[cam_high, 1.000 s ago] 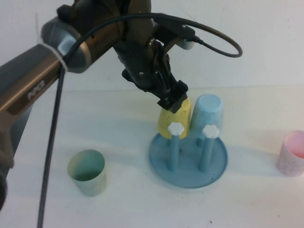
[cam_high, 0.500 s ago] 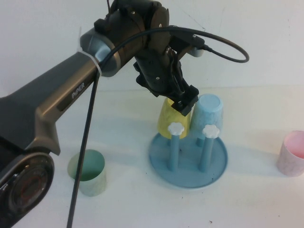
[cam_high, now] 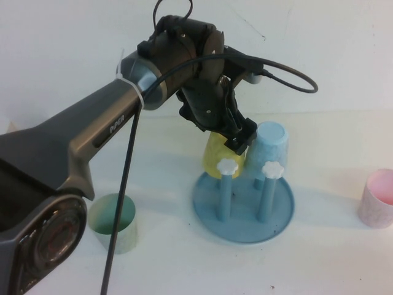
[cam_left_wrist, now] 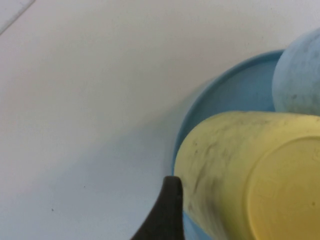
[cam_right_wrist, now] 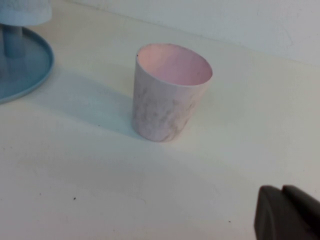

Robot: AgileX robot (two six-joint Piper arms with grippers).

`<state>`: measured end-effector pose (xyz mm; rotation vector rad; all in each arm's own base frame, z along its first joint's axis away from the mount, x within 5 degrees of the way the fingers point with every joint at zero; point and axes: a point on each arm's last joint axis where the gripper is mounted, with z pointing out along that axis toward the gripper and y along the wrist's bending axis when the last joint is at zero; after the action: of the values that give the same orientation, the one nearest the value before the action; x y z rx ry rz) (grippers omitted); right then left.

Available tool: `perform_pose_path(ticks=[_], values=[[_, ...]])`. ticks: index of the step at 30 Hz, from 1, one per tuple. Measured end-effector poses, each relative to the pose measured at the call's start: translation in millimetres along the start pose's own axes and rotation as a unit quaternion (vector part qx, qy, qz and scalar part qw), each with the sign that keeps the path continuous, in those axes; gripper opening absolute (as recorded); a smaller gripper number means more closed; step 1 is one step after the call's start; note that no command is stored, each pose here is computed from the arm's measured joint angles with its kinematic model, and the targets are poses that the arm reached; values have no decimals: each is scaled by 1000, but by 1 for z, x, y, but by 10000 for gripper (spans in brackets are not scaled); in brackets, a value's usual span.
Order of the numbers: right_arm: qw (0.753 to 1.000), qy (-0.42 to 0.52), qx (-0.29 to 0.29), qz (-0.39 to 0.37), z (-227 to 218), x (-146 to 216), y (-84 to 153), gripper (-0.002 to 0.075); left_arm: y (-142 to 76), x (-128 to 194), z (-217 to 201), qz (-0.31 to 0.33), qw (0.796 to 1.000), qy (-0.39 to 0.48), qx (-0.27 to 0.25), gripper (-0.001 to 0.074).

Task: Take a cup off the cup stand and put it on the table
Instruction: Pick up the cup from the rack, then hand over the cup

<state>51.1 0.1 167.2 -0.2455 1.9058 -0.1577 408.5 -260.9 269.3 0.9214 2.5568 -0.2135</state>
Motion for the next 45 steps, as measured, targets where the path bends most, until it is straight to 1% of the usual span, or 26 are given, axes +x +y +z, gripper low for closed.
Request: perform_pose_path(ticks=[5, 7, 11, 16, 19, 23, 27, 31, 36, 41, 45], values=[[1000, 0, 0, 0, 0, 0, 0, -2, 0, 1, 6, -1, 1000, 5, 3, 692], [1000, 0, 0, 0, 0, 0, 0, -2, 0, 1, 7, -1, 1000, 6, 3, 675], [1000, 0, 0, 0, 0, 0, 0, -2, -1, 1, 7, -2, 1000, 6, 4, 552], [1000, 0, 0, 0, 0, 0, 0, -2, -1, 1, 7, -2, 1000, 6, 4, 554], [1000, 0, 0, 0, 0, 0, 0, -2, 0, -3, 0, 1, 1000, 3, 1, 554], [1000, 0, 0, 0, 0, 0, 0, -2, -1, -11, -28, 6, 1000, -13, -5, 554], [1000, 0, 0, 0, 0, 0, 0, -2, -2, -18, -71, 10, 999, -50, -11, 554], [1000, 0, 0, 0, 0, 0, 0, -2, -5, -16, -121, 12, 995, -93, -17, 554], [1000, 0, 0, 0, 0, 0, 0, -2, -9, -10, -162, 14, 992, -128, -19, 554], [1000, 0, 0, 2, 0, 0, 0, -2, -12, -9, -172, 6, 990, -139, -4, 554], [1000, 0, 0, 2, 0, 0, 0, -2, -13, -7, -167, -36, 991, -128, 11, 554]])
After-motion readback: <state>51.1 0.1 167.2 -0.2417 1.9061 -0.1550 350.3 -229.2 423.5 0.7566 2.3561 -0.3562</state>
